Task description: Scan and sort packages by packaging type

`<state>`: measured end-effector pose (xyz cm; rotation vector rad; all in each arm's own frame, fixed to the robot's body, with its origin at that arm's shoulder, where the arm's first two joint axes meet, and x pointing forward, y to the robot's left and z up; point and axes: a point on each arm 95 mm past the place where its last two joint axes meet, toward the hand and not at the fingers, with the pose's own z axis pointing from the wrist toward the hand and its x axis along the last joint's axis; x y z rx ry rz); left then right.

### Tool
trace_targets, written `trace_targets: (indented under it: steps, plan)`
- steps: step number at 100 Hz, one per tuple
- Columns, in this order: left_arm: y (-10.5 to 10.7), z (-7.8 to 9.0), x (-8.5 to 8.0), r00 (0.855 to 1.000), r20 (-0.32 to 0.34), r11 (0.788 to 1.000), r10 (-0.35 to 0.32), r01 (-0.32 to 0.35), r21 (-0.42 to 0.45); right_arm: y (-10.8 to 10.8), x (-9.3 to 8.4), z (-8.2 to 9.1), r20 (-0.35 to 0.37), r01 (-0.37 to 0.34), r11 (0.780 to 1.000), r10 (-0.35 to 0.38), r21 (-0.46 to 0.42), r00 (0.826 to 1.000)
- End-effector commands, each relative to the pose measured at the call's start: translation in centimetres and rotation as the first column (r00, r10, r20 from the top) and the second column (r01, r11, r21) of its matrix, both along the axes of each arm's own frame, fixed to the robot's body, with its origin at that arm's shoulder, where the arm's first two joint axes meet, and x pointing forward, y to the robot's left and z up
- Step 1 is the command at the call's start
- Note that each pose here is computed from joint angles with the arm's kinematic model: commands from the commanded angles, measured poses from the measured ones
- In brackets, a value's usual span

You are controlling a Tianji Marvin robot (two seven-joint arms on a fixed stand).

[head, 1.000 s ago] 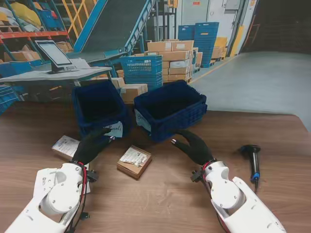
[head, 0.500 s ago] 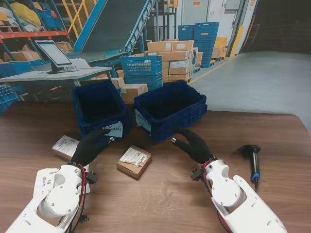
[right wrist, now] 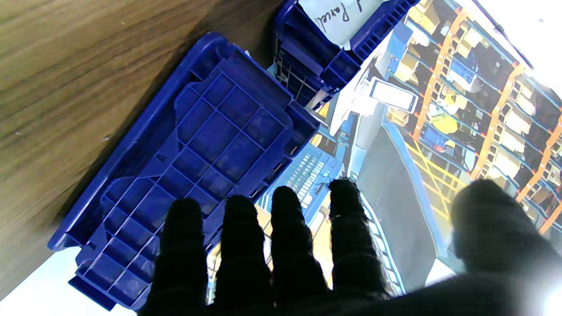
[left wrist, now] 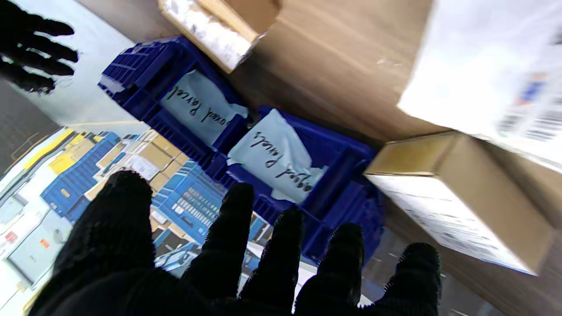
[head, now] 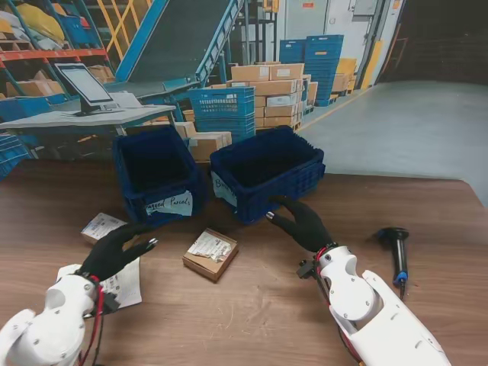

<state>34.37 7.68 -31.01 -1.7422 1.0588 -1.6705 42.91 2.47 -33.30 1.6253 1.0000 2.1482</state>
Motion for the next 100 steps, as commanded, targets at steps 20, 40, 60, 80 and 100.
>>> trace_targets:
  steps: [20,40,60,80,100]
  plan:
    - [2.8,-0.7,-1.6,0.995,-0.101,0.999,0.028,-0.025,0.032,1.0,-0.1,-0.2,0.008,-0.02,1.0,0.02,-0.005,1.0]
    - [4.0,-1.2,-1.8,0.983,-0.182,1.0,-0.005,0.01,0.027,1.1,-0.2,-0.2,0.01,-0.011,1.0,0.011,-0.012,1.0]
    - [4.5,-1.6,-1.4,0.972,-0.229,0.997,-0.041,0.056,0.056,1.0,-0.2,-0.2,0.007,-0.01,1.0,0.01,-0.008,1.0]
    - [5.7,-1.7,-1.3,0.961,-0.27,0.994,-0.052,0.077,0.083,1.0,-0.2,-0.2,0.006,-0.014,1.0,0.014,-0.004,1.0]
    - [7.7,-1.9,-1.5,0.949,-0.311,0.992,-0.044,0.078,0.098,1.2,-0.2,-0.3,0.007,-0.024,1.0,0.024,-0.006,1.0]
